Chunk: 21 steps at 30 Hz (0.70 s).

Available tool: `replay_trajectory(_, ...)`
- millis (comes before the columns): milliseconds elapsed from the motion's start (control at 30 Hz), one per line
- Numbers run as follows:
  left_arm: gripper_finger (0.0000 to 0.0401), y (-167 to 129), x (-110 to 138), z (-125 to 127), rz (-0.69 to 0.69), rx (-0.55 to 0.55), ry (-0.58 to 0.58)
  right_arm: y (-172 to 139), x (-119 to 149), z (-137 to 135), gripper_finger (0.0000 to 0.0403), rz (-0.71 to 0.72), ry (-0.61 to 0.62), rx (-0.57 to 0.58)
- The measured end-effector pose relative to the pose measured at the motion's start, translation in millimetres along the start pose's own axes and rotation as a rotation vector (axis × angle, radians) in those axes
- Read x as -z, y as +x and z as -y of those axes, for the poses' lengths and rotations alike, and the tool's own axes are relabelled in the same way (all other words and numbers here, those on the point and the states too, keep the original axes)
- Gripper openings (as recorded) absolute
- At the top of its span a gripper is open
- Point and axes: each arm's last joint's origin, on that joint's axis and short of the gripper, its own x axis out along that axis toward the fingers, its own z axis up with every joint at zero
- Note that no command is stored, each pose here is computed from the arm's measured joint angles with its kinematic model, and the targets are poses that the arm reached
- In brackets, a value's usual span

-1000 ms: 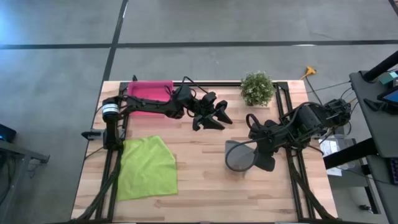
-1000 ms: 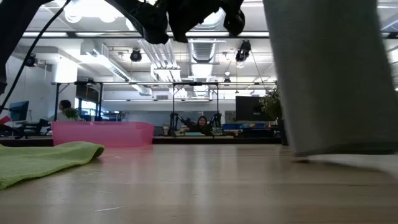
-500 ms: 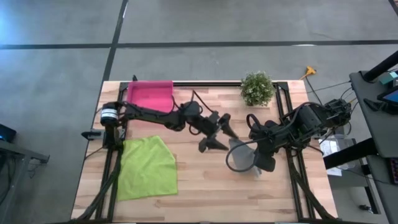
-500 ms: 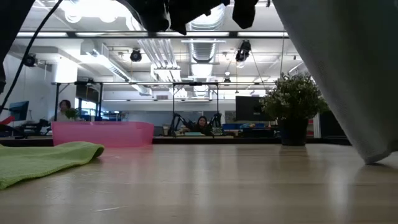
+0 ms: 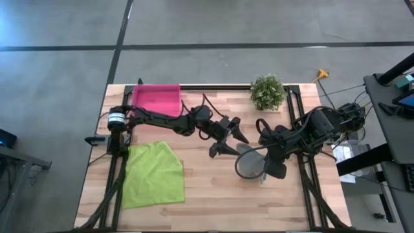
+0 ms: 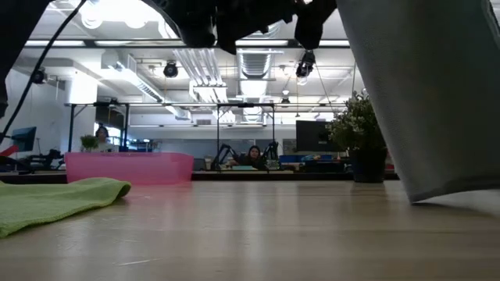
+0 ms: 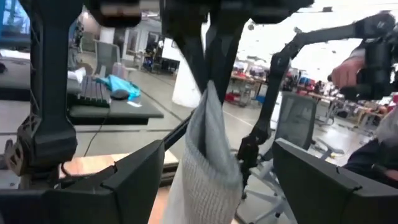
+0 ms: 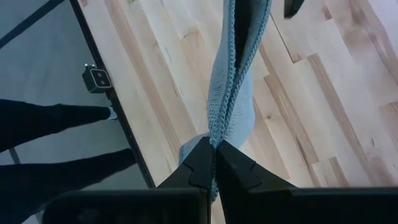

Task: Roll microfiber towels into tight, uniform cylinder then place into a basket
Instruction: Roll the blue microfiber cloth

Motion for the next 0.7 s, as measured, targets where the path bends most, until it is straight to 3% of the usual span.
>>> replay_trajectory(467,0.0281,-2.9,5.3,-7.5,-0.036,-0.055,-0.033,0.0,0.0,0.0,0.0008,0.0,-0.007,0.001)
replay_trajectory(700,0.0233,-3.6,5.5,-8.5,-0.039,-0.057,-0.036,0.0,0.5,0.6,0.0008,-0.005,-0.017,0.007)
